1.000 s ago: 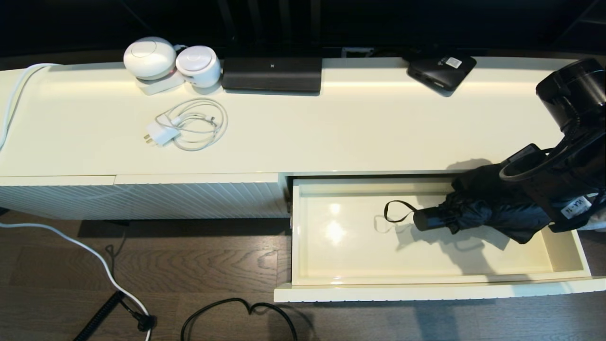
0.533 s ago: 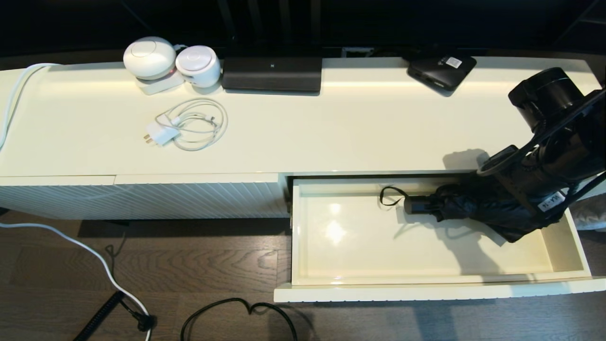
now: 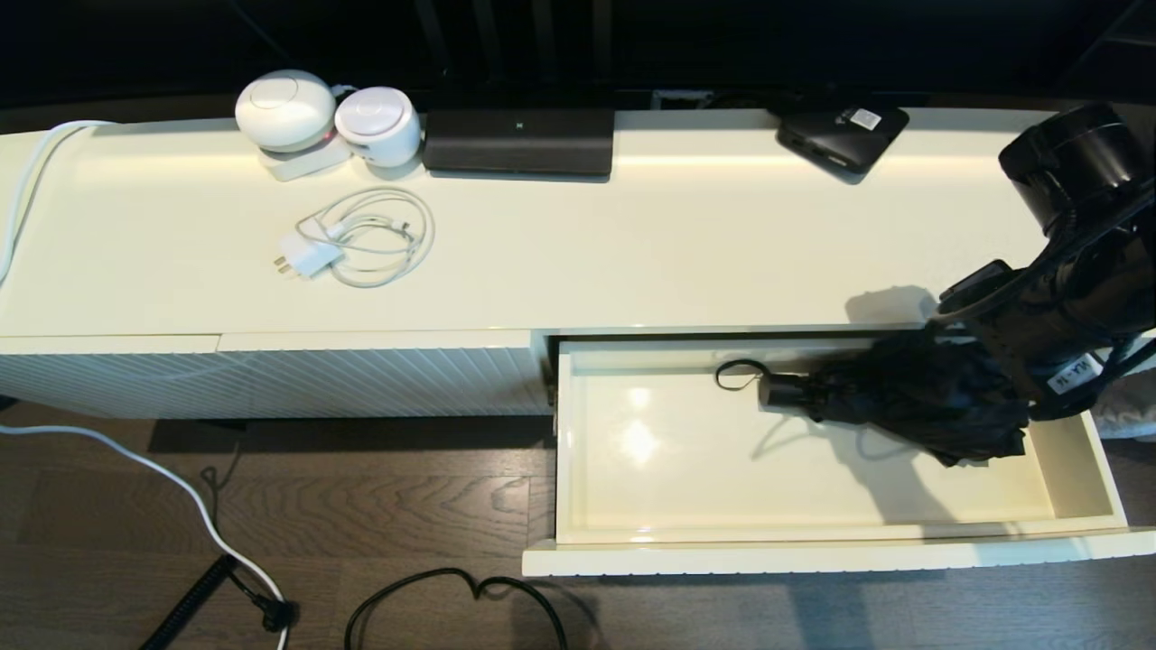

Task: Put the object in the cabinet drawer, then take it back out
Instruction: Put the umbrella in the drawer, then close the drawer

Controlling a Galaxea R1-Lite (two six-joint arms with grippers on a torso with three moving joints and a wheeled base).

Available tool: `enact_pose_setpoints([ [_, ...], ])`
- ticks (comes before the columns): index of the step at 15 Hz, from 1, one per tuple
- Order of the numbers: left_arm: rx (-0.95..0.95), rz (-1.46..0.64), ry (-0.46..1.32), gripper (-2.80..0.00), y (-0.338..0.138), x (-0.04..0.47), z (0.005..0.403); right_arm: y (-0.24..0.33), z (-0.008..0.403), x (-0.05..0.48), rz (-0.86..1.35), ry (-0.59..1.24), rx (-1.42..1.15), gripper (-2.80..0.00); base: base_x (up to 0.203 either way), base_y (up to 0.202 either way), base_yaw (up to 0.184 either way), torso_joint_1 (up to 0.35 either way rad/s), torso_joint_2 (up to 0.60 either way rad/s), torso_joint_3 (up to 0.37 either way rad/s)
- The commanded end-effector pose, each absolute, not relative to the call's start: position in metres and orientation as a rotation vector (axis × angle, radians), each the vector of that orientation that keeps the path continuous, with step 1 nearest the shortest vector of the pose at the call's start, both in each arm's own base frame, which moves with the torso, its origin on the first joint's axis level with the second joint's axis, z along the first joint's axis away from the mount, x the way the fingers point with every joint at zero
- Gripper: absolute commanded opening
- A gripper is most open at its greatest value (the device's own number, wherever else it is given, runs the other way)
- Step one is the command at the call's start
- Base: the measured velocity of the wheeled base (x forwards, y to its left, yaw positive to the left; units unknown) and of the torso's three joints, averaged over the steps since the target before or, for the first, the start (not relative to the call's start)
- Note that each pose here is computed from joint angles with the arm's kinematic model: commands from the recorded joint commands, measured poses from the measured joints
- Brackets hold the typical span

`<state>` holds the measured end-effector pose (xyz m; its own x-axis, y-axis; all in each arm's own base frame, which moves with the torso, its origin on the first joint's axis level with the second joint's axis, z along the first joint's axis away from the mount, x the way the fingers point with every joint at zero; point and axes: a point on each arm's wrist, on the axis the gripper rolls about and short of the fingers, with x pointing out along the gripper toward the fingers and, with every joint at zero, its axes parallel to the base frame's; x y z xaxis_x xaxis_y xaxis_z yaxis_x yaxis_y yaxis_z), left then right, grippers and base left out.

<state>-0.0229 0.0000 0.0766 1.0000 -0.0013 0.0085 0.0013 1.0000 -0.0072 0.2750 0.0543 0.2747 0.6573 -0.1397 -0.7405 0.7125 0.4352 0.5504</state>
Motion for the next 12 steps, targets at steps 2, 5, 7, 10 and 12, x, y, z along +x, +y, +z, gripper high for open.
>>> enact_pose_setpoints([
  [2, -0.008, 0.0, -0.009, -2.8, 0.0, -0.023, 0.077, 0.051, 0.29, 0.251, -0.563, 0.632, 0.999, 0.0, 0.0, 0.0, 0.0, 0.0, 0.0, 0.0],
  [5, -0.008, 0.0, -0.008, -2.8, 0.0, -0.023, 0.076, 0.047, 0.294, 0.233, -0.595, 0.652, 0.964, 0.0, 0.0, 0.0, 0.0, 0.0, 0.0, 0.0],
  [7, -0.008, 0.0, -0.009, -2.8, 0.0, -0.023, 0.077, 0.043, 0.301, 0.219, -0.608, 0.643, 0.953, 0.0, 0.0, 0.0, 0.0, 0.0, 0.0, 0.0],
  [10, -0.008, 0.0, -0.009, -2.8, 0.0, -0.023, 0.077, 0.037, 0.314, 0.196, -0.595, 0.583, 0.878, 0.0, 0.0, 0.0, 0.0, 0.0, 0.0, 0.0],
  [12, -0.008, 0.0, -0.009, -2.8, 0.0, -0.023, 0.077, 0.035, 0.32, 0.18, -0.57, 0.568, 0.82, -2.8, 0.0, 0.0, 0.0, 0.0, 0.0, 0.0],
])
